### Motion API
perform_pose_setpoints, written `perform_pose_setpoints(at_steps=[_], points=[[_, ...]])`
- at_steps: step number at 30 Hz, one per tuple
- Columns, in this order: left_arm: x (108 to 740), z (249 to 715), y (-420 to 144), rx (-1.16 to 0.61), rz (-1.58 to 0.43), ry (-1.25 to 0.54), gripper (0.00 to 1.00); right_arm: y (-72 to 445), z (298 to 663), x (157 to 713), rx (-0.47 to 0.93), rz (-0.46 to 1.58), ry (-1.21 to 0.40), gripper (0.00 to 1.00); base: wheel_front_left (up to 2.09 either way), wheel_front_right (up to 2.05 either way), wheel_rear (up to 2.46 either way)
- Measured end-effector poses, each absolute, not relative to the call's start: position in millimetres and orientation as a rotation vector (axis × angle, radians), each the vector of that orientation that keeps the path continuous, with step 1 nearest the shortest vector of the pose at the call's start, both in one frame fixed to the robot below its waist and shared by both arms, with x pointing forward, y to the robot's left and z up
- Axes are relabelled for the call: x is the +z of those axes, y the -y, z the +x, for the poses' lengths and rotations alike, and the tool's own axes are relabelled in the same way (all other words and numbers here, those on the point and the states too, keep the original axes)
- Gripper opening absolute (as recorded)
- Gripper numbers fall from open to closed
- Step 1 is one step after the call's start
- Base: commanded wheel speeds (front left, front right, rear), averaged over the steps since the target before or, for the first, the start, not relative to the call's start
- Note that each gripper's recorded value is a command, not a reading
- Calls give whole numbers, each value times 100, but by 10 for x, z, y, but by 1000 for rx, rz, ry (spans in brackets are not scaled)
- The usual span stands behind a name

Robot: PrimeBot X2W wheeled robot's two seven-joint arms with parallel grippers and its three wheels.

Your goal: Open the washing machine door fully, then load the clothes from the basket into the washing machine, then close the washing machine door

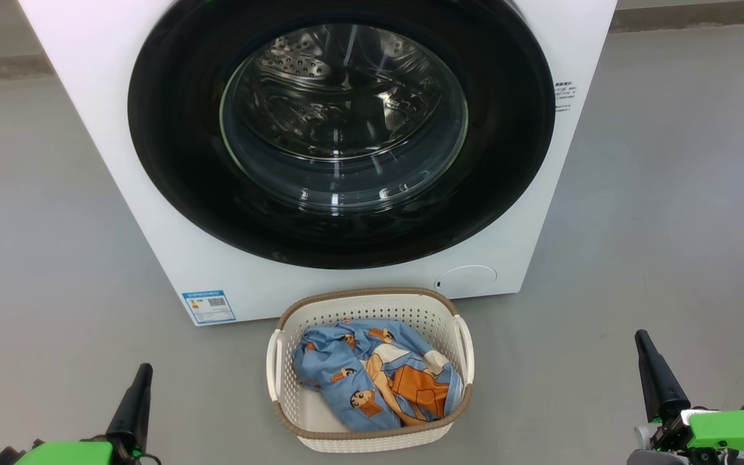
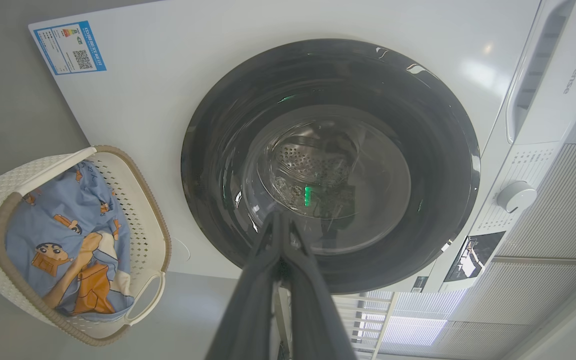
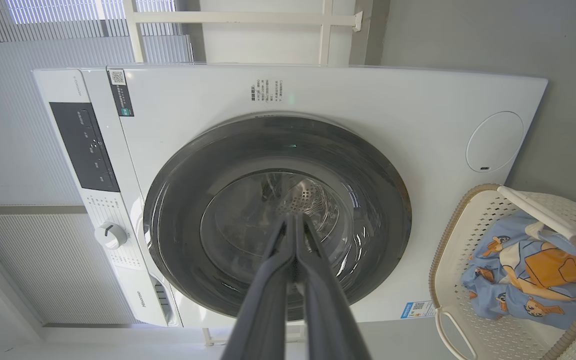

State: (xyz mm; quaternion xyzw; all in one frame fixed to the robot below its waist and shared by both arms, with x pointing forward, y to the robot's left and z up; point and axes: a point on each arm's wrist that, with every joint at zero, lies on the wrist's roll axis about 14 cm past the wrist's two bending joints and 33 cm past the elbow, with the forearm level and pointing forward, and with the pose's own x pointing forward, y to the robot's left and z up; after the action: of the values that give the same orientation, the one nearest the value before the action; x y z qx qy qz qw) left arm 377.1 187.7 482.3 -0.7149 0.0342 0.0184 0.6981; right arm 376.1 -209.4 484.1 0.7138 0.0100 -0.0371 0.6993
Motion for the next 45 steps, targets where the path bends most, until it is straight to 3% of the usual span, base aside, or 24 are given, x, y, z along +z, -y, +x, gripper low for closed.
perform_pose_setpoints(at_steps=[1,2,9,28,45], points=[[4823,3771,-1877,41,-1594,-76,0,2094,3761,4841,-83,1590,-22,0,0,0,0],[4803,3764,-1873,45,-1595,-81,100,2094,3755,4823,-88,1592,-26,100,0,0,0],[4419,3553,-1787,139,-1624,-174,100,2064,3562,4443,-186,1610,-111,100,0,0,0],[4439,3562,-1826,157,-1579,-147,100,2047,3602,4516,-183,1568,-79,100,0,0,0],[4518,3626,-1888,135,-1396,-130,100,2020,3714,4716,-129,1357,-44,100,0,0,0]])
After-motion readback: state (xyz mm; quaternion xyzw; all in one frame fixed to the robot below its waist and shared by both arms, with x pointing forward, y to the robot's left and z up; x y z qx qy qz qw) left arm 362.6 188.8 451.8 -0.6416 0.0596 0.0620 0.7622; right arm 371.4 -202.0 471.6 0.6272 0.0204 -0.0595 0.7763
